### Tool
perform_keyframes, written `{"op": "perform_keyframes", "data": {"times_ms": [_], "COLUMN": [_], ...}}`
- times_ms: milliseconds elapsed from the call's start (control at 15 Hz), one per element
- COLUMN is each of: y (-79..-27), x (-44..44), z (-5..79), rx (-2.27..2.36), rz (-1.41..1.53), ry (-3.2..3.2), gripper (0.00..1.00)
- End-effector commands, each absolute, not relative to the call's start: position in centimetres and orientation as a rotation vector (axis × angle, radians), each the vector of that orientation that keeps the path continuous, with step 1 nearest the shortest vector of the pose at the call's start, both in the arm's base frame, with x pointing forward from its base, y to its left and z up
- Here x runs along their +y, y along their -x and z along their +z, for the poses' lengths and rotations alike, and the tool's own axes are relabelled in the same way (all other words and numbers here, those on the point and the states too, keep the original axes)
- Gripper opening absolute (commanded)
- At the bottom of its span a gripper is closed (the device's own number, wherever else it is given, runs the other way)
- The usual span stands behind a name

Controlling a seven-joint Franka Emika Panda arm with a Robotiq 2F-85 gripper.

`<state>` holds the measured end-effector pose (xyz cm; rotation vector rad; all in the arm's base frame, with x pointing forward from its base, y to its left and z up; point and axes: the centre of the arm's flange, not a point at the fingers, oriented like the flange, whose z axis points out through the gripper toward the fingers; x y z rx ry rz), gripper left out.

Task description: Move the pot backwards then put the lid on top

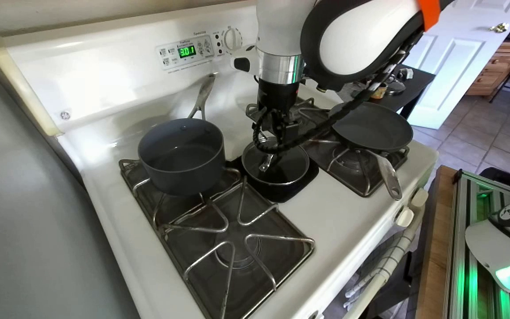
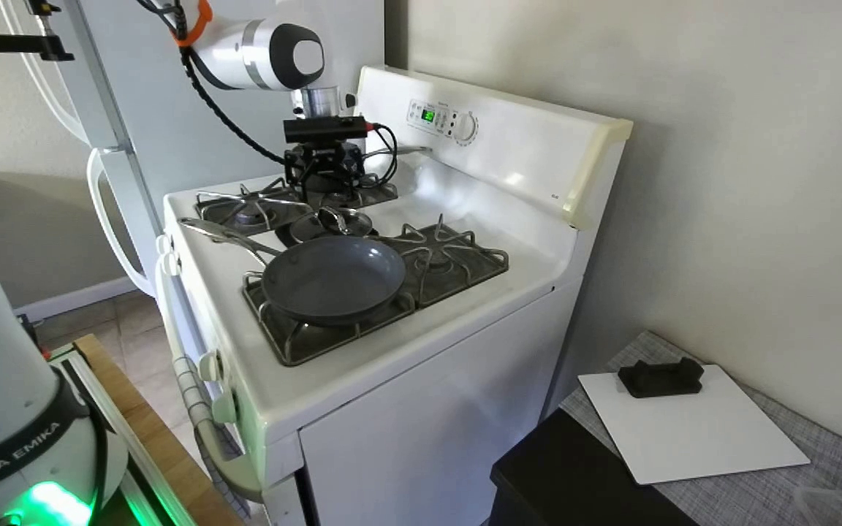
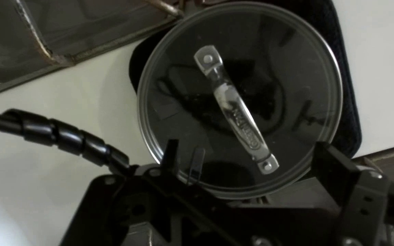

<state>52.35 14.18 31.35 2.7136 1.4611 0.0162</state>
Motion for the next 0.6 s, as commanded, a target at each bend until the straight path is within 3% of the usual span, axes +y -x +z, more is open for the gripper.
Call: {"op": "perform_keyframes", "data": {"times_ms": [0,133,200,333,467,533], "y": [-50.72,-50.58,-50.47,-50.31,-50.31,-50.32], "x": [14.13,14.39,14.49,14.68,14.74,14.71], "z": [30.65,30.29,30.16,29.90,29.76,29.73], "rx": [1.555,1.584,1.599,1.618,1.625,1.625], "rz": [0.001,-0.003,-0.007,-0.012,-0.017,-0.020], "ry": [-2.669,-2.659,-2.651,-2.635,-2.623,-2.619], "gripper": [0.94,0.69,0.68,0.50,0.77,0.81]}}
